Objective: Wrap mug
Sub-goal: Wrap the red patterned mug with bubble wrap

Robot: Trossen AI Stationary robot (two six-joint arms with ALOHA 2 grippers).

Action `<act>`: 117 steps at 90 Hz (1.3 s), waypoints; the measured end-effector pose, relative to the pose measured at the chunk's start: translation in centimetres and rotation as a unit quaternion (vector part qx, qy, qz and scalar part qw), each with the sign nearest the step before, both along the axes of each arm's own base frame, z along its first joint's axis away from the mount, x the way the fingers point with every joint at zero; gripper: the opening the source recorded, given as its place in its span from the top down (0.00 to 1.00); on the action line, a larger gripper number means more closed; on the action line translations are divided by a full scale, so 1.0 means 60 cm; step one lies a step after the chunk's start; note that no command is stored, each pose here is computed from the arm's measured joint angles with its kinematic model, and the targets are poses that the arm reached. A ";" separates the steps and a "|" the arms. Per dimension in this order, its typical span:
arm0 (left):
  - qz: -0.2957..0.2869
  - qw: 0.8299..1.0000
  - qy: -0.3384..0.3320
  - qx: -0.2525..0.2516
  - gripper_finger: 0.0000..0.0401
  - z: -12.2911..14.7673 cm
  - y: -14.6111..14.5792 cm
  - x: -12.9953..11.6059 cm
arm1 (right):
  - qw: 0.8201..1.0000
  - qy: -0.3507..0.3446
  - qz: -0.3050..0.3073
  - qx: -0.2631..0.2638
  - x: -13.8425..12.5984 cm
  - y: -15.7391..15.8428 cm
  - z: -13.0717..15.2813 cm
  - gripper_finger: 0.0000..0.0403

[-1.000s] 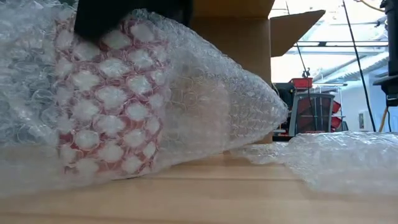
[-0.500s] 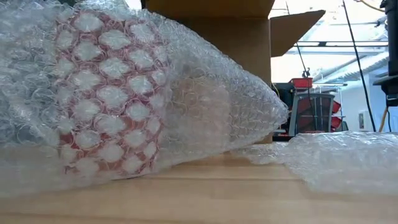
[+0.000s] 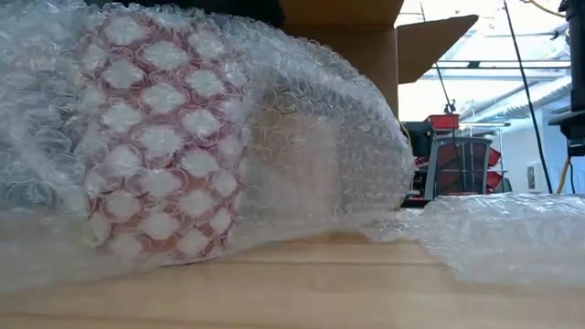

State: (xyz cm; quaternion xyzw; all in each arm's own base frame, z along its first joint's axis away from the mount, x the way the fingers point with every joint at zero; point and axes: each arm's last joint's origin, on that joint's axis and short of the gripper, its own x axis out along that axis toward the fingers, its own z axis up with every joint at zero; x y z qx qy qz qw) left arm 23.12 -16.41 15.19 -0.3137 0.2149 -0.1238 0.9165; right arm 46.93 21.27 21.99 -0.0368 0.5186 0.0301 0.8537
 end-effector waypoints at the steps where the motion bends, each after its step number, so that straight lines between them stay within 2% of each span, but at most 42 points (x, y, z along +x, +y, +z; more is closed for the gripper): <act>1: 0.000 1.000 0.000 0.000 1.00 0.000 0.000 0.000 | 1.000 0.000 0.001 -0.001 0.000 0.000 0.000 0.56; 16: 0.000 1.000 -0.001 0.000 1.00 0.000 0.000 0.000 | 1.000 0.001 0.008 0.002 -0.009 -0.002 0.018 0.56; 38: 0.000 1.000 -0.001 0.000 1.00 0.000 0.000 0.000 | 0.998 -0.049 0.000 0.037 -0.041 0.000 0.108 0.56; 50: -0.001 1.000 -0.001 0.000 1.00 0.000 0.000 0.000 | 0.997 -0.055 0.007 0.057 -0.059 0.021 0.126 0.56; 61: -0.001 1.000 -0.001 0.000 1.00 0.000 0.000 0.000 | 0.997 -0.050 0.024 0.054 -0.057 0.055 0.088 0.56; 70: -0.001 1.000 -0.001 -0.001 1.00 0.001 0.000 0.000 | 1.000 -0.019 0.008 0.013 -0.048 0.061 0.031 0.56; 75: 0.000 1.000 -0.002 -0.002 1.00 0.001 0.000 0.000 | 1.000 -0.019 -0.008 -0.001 -0.044 0.059 0.017 0.56; 92: -0.012 0.999 -0.040 -0.035 1.00 0.014 -0.004 0.003 | 1.000 -0.017 -0.017 -0.010 -0.030 0.052 -0.006 0.56; 105: -0.016 0.994 -0.085 -0.068 1.00 0.032 -0.009 0.003 | 0.999 -0.032 -0.019 -0.005 -0.024 0.049 0.001 0.56; 117: -0.017 0.993 -0.091 -0.069 1.00 0.041 -0.013 0.008 | 0.999 -0.036 -0.013 -0.006 -0.022 0.047 0.001 0.56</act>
